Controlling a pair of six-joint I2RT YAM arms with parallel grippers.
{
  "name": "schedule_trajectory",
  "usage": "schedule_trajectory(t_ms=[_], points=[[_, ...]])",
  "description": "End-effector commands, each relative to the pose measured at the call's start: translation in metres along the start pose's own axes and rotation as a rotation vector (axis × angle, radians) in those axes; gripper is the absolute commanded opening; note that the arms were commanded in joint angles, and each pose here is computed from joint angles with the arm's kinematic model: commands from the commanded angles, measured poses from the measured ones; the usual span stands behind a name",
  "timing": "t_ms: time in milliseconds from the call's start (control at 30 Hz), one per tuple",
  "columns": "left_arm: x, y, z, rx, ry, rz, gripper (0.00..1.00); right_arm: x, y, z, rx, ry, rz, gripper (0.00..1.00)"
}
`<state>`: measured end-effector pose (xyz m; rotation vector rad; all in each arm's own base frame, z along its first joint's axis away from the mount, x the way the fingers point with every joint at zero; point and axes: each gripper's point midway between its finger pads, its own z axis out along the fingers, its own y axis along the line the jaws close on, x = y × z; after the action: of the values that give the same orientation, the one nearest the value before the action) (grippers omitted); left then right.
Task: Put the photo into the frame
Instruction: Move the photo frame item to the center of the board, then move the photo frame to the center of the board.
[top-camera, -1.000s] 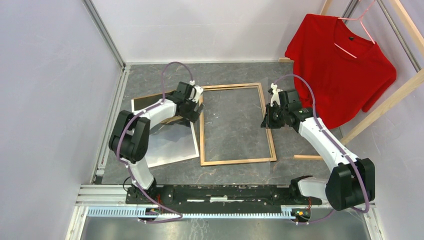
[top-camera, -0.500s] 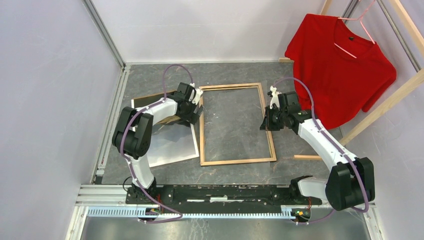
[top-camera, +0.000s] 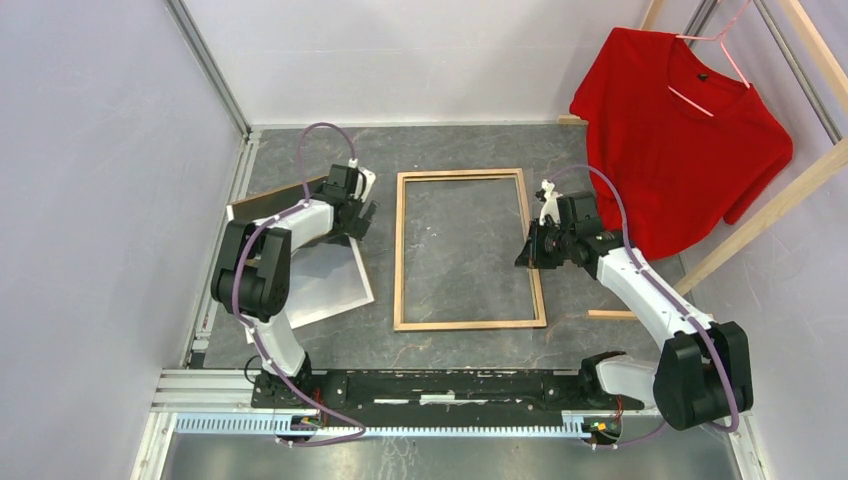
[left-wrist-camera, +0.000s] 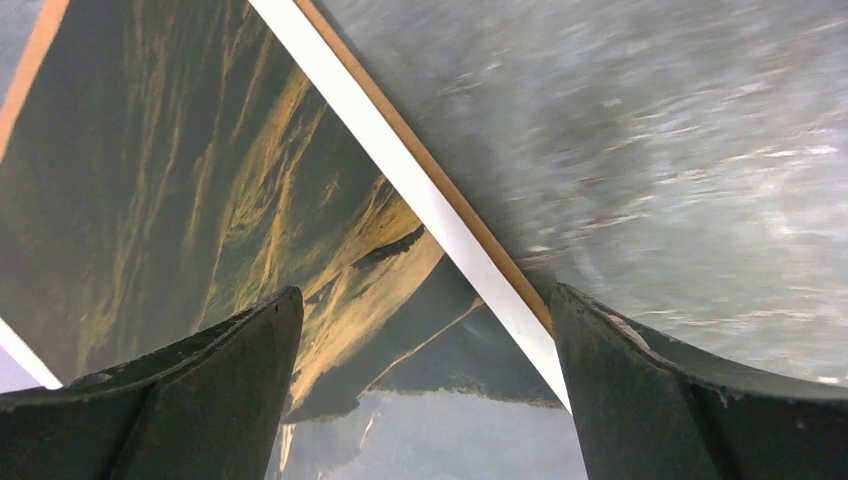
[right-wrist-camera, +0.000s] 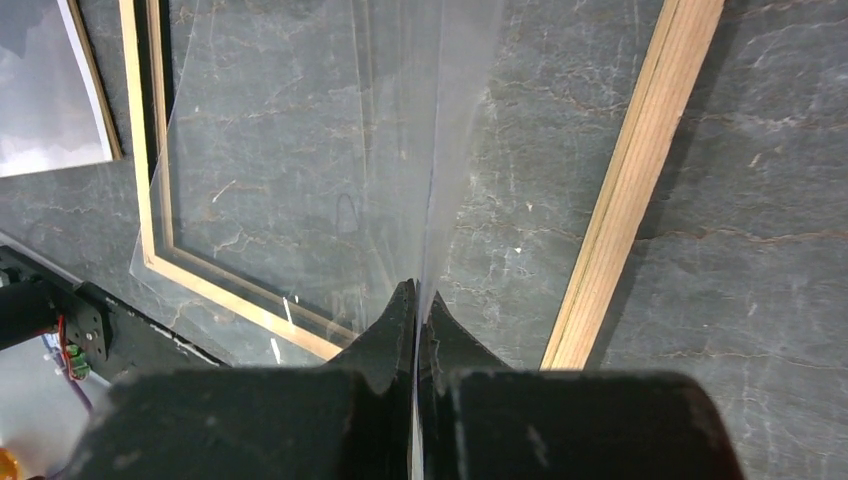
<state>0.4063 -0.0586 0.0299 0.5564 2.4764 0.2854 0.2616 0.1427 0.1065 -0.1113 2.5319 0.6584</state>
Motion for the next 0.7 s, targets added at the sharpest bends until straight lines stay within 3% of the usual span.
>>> schedule_trajectory(t_ms=[0, 133, 367, 567, 667], points=[[0.065, 0.016, -0.003, -0.040, 0.221, 0.142, 1.00, 0.003, 0.010, -0.001, -0.061, -0.030, 0.009, 0.00], [0.026, -0.010, -0.023, 0.084, 0.154, 0.103, 1.00, 0.005, 0.011, -0.001, -0.068, -0.025, 0.017, 0.00], [-0.023, -0.099, -0.055, 0.458, 0.101, 0.042, 1.00, 0.004, 0.013, -0.002, -0.078, -0.040, 0.033, 0.00], [-0.025, -0.132, -0.044, 0.516, 0.139, 0.051, 0.99, 0.008, 0.010, -0.002, -0.066, -0.029, 0.028, 0.00], [-0.025, -0.133, -0.036, 0.507, 0.149, 0.049, 0.89, 0.008, 0.009, -0.002, -0.061, -0.029, 0.024, 0.00]])
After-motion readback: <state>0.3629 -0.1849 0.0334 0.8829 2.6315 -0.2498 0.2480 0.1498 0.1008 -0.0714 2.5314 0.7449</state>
